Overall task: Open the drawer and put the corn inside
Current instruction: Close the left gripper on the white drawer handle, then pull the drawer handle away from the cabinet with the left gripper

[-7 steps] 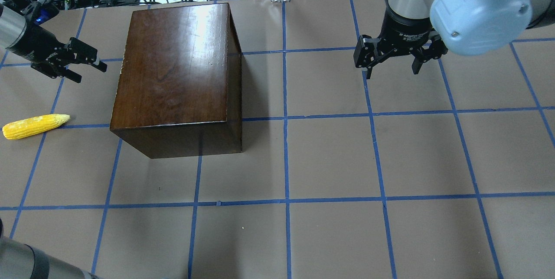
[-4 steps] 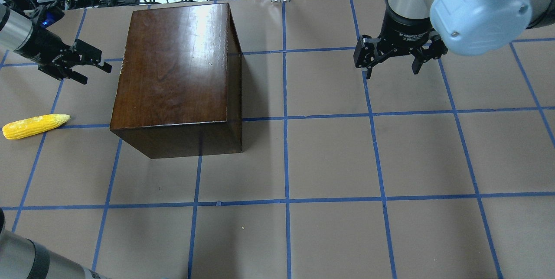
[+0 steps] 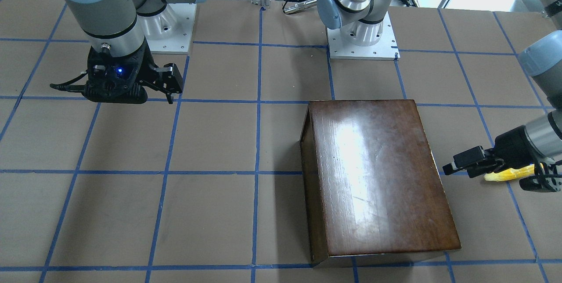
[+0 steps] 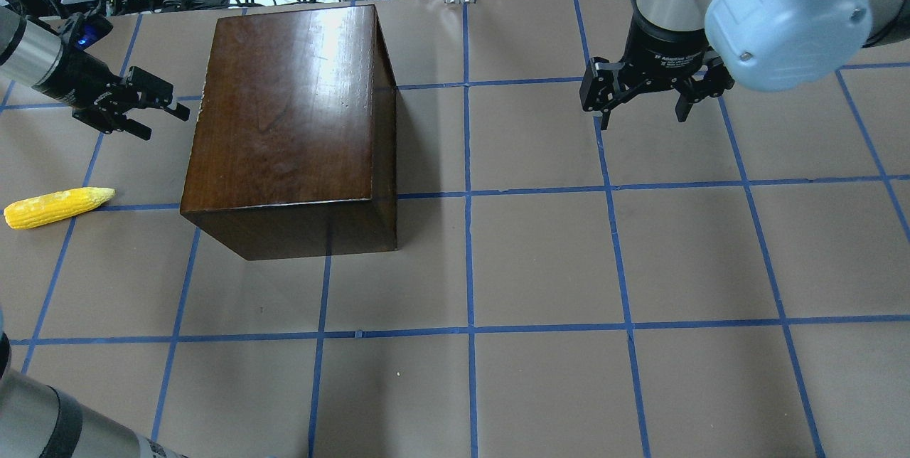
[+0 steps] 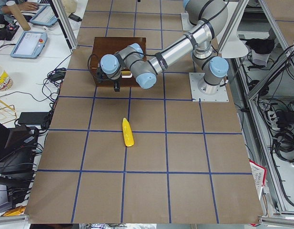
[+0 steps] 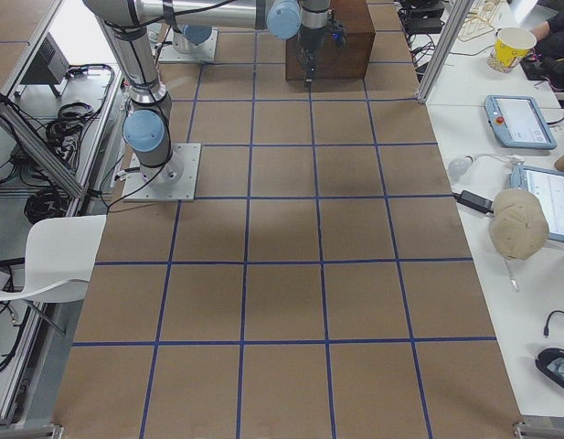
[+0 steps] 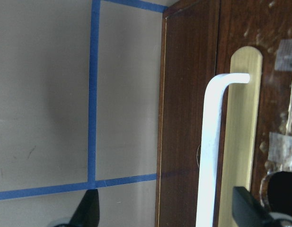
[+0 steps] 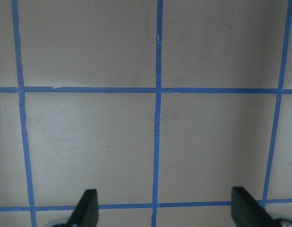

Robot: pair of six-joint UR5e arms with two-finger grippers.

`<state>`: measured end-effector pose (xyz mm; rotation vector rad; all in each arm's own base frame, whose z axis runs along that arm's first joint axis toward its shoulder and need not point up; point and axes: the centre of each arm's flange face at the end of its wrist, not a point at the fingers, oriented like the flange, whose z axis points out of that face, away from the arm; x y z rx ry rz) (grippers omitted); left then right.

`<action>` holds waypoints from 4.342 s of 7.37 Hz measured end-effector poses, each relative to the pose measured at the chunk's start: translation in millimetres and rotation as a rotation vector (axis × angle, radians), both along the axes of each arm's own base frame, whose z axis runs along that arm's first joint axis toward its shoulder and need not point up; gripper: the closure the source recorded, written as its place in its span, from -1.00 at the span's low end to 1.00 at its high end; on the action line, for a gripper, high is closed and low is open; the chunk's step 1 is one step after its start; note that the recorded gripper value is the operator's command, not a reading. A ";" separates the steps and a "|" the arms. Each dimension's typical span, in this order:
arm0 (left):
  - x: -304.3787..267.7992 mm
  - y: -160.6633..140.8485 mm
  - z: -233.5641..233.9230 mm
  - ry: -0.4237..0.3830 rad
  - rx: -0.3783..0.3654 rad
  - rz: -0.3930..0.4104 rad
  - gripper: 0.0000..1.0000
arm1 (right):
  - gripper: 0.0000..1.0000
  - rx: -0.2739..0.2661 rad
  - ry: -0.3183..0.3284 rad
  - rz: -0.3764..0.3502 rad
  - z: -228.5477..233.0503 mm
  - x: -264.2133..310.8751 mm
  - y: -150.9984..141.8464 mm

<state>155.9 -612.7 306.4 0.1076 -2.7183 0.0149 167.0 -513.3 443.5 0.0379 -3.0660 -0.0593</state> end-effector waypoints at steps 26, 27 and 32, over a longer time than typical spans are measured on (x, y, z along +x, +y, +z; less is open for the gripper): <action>0.0 -2.4 -30.5 -0.113 0.026 -0.031 -1.00 | -1.00 0.000 0.000 0.000 0.0 0.0 0.0; 2.2 -2.4 -32.3 -0.119 0.026 -0.030 -1.00 | -1.00 0.000 0.000 0.000 0.0 0.0 0.0; 7.7 -3.4 -30.1 -0.148 0.026 -0.029 -1.00 | -1.00 0.000 0.000 0.000 0.0 0.0 0.0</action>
